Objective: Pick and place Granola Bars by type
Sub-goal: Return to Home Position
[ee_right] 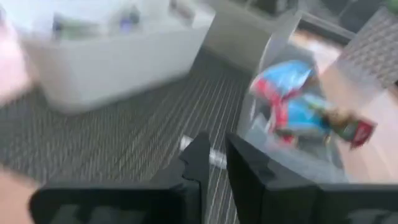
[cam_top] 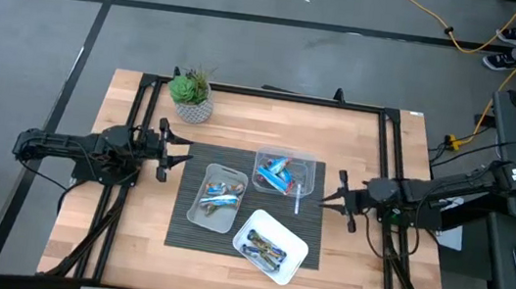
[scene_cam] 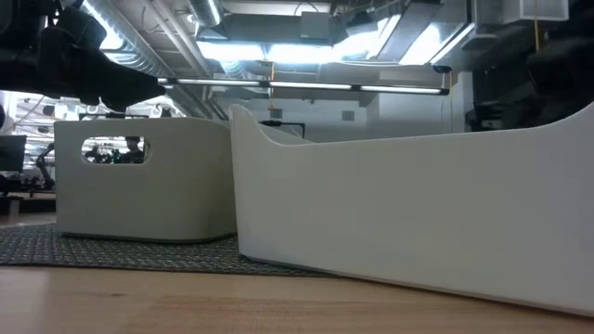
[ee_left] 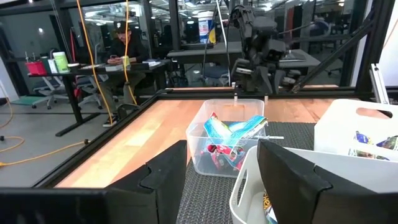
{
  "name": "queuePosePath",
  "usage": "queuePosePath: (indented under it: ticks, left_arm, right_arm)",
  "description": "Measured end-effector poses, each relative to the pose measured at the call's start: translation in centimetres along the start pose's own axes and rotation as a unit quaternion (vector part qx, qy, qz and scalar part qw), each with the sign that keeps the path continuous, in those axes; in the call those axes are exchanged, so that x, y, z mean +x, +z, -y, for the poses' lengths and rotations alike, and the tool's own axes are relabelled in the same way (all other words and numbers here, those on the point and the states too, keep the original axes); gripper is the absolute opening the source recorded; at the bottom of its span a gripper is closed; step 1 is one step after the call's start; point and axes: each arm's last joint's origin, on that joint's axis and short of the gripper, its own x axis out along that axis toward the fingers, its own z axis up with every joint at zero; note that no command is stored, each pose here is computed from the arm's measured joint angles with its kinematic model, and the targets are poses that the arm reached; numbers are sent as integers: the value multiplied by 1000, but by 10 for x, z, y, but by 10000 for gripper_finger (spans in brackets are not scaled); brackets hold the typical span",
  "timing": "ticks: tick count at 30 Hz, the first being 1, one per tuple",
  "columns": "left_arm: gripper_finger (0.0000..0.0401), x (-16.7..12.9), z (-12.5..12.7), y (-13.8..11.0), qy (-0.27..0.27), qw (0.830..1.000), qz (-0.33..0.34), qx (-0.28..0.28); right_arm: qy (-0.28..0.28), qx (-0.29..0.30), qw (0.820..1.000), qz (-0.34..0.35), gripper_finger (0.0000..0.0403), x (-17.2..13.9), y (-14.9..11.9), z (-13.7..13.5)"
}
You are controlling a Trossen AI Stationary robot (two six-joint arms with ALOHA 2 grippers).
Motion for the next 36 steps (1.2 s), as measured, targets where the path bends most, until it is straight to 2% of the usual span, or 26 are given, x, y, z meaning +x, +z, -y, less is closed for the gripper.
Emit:
queuePosePath:
  ticks: [2, 6, 14, 20, 27, 36]
  left_arm:
    - [187, 0, 0, 0, 0, 1000, 0, 0]
    - [190, 0, 0, 0, 0, 1000, 0, 0]
    - [189, 0, 0, 0, 0, 1000, 0, 0]
    - [187, 0, 0, 0, 0, 1000, 0, 0]
    - [191, 0, 0, 0, 0, 1000, 0, 0]
    - [189, 0, 0, 0, 0, 1000, 0, 0]
  right_arm:
    - [8, -23, 999, -27, 56, 0, -5, -1]
    - [24, -25, 996, -77, 56, -1, -15, -4]
    - [18, -21, 998, -52, 56, -9, -11, -3]
    - [-27, -16, 998, 62, 56, -26, 6, 6]
    - [-85, -12, 981, 176, 56, -46, 19, 15]
    - [-130, -4, 979, 158, 56, -47, 16, 24]
